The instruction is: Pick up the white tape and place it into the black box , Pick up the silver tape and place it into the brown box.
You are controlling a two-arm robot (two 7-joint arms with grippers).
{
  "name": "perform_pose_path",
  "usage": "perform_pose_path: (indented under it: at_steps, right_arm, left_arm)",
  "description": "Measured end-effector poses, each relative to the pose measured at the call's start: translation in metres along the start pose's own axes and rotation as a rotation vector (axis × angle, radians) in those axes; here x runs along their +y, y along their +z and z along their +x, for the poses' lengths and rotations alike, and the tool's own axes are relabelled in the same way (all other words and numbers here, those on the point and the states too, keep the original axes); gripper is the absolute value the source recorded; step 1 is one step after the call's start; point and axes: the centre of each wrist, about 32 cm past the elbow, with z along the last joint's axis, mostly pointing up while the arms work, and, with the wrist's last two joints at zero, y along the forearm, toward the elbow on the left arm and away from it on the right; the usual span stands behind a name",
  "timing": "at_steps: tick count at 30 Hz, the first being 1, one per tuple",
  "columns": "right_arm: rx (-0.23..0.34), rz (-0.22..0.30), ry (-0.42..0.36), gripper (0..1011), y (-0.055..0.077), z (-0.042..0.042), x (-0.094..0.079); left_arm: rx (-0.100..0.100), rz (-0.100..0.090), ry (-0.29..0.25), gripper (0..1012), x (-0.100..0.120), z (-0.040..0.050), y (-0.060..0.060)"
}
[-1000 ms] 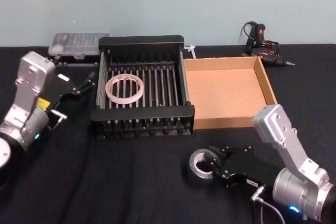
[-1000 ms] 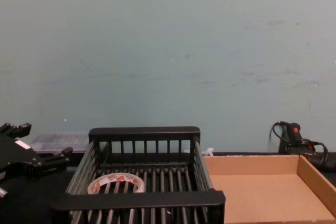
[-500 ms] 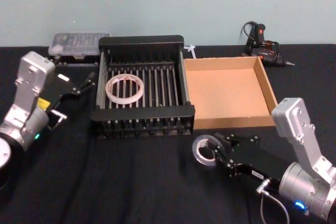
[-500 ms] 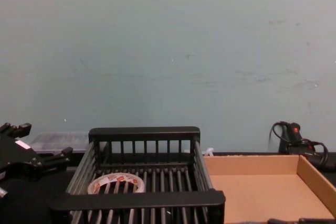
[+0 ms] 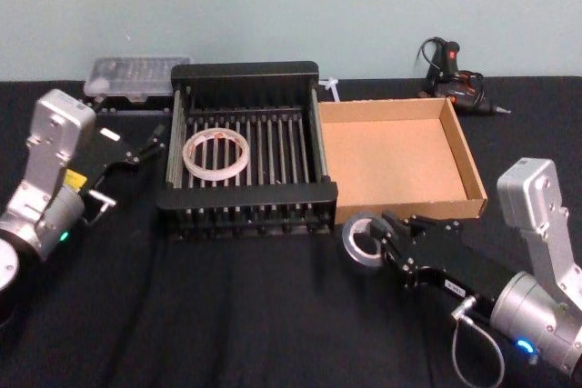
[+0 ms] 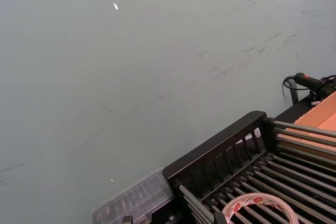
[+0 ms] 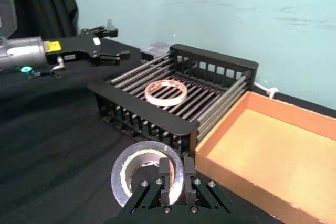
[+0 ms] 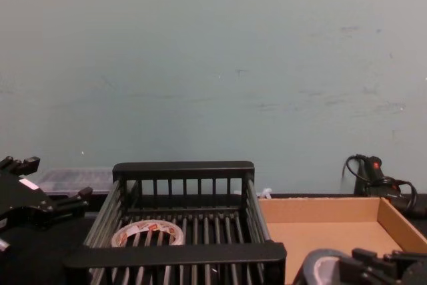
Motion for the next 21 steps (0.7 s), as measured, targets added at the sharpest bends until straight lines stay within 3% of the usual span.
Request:
perform_pose_path:
  at_steps: [12, 21]
  right_arm:
    - [0.039, 0.029, -0.090, 159, 0.001, 0.0051, 0.002]
    - [0.062, 0.048, -0.170, 159, 0.005, 0.0161, 0.003]
  left_arm:
    - [0.000, 0.000, 0.000, 1001, 0.000, 0.0000, 0.000]
    - [0.000, 0.000, 0.000, 1001, 0.000, 0.0000, 0.000]
